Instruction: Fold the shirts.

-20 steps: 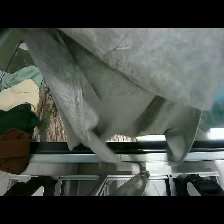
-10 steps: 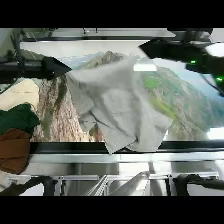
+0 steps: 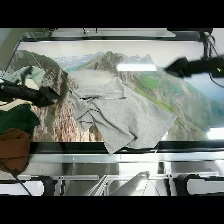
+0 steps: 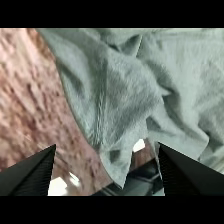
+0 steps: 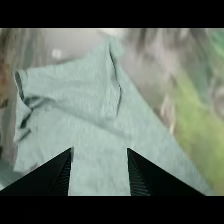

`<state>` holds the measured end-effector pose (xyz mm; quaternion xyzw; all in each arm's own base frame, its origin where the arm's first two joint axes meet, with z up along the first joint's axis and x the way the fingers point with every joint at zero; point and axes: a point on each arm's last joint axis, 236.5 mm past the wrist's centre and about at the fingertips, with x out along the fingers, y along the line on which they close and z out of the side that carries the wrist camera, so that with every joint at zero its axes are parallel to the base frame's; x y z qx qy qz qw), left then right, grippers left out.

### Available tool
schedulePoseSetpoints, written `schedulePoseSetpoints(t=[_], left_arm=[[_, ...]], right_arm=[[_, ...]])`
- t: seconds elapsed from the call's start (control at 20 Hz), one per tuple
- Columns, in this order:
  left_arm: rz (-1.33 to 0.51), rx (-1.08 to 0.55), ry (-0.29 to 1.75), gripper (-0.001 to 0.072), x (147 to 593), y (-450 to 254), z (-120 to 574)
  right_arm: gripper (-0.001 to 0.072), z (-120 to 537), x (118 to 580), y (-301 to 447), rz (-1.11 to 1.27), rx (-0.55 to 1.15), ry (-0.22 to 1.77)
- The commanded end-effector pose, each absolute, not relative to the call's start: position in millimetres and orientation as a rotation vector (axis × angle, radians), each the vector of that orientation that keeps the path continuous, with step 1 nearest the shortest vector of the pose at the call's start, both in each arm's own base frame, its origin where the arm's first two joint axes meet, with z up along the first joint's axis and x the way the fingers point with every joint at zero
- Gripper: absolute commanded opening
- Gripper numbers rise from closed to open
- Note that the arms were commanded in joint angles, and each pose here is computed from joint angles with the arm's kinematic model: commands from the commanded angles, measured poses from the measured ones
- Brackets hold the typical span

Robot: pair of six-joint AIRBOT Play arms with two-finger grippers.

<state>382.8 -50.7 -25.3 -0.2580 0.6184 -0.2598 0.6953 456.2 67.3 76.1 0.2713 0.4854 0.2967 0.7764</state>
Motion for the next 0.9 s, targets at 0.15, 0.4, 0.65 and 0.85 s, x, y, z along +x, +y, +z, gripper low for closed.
schedulePoseSetpoints(t=[0.15,0.4,0.65,0.85], left_arm=[[-0.732,-0.518,1.680,0.0711,312.2,-121.8,-97.4],[-0.754,-0.468,1.680,0.0692,336.7,-137.1,-117.4],[-0.790,-0.444,1.648,0.0009,362.3,-136.1,-106.3],[-0.848,-0.423,1.648,0.0009,368.4,-137.6,-79.1]], right_arm=[[0.0496,-5.9,300.6,65.1,0.518,0.888,1.406],[0.0495,-48.2,238.2,91.6,0.410,0.934,1.429],[0.0496,-74.2,185.2,114.5,0.368,1.029,1.531],[0.0497,-100.1,171.9,122.1,0.302,0.995,1.558]])
